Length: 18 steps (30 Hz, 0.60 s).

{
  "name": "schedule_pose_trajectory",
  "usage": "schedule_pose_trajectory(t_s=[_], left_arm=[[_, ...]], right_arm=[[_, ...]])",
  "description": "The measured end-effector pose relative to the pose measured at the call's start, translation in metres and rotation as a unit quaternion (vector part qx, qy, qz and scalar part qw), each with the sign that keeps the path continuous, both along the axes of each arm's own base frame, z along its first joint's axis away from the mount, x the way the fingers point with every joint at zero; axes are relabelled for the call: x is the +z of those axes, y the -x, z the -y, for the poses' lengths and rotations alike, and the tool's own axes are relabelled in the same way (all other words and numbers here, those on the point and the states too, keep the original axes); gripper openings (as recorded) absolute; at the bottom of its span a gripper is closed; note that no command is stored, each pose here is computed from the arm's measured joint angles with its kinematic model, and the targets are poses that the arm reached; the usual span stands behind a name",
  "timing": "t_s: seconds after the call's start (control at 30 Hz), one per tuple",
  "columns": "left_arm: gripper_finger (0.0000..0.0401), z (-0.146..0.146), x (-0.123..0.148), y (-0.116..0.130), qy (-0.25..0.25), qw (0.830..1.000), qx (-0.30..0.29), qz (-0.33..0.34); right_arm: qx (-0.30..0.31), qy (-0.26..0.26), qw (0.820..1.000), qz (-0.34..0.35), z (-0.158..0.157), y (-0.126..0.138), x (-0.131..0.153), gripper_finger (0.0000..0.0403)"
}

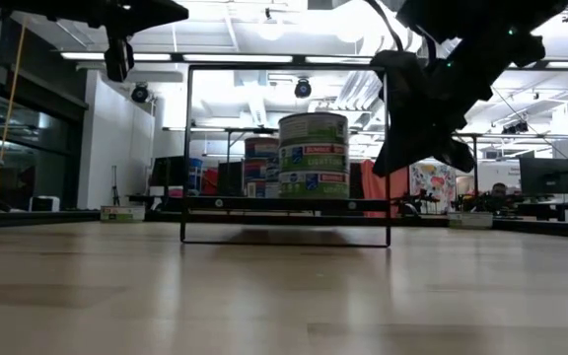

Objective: Stack canned seafood by type on shelf
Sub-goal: Adjust the green tuna cans on the shelf

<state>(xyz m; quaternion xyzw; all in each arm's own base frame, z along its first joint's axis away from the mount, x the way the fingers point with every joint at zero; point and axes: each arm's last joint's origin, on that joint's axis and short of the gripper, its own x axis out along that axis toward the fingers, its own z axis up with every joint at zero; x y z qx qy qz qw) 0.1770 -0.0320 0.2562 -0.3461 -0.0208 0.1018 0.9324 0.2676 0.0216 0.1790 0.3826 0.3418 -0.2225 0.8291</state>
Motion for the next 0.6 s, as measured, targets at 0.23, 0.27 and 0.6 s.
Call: schedule_pose_trajectory(t_s=[0.23, 0.27, 0.6], left_arm=[[0.0, -0.001, 0.0, 0.0, 0.008, 1.0, 0.003, 0.001], [0.0, -0.001, 0.0, 0.0, 0.008, 1.0, 0.003, 0.001], [0.0, -0.001, -0.004, 0.0, 0.005, 1.0, 0.003, -0.017]], right_arm=[[0.01, -0.048, 0.999, 0.005, 0.004, 0.0, 0.001, 0.0], [0.019, -0.059, 0.998, 0.008, 0.004, 0.0, 0.002, 0.0], [-0.032, -0.087, 0.996, -0.001, 0.015, 0.027, 0.027, 0.0]])
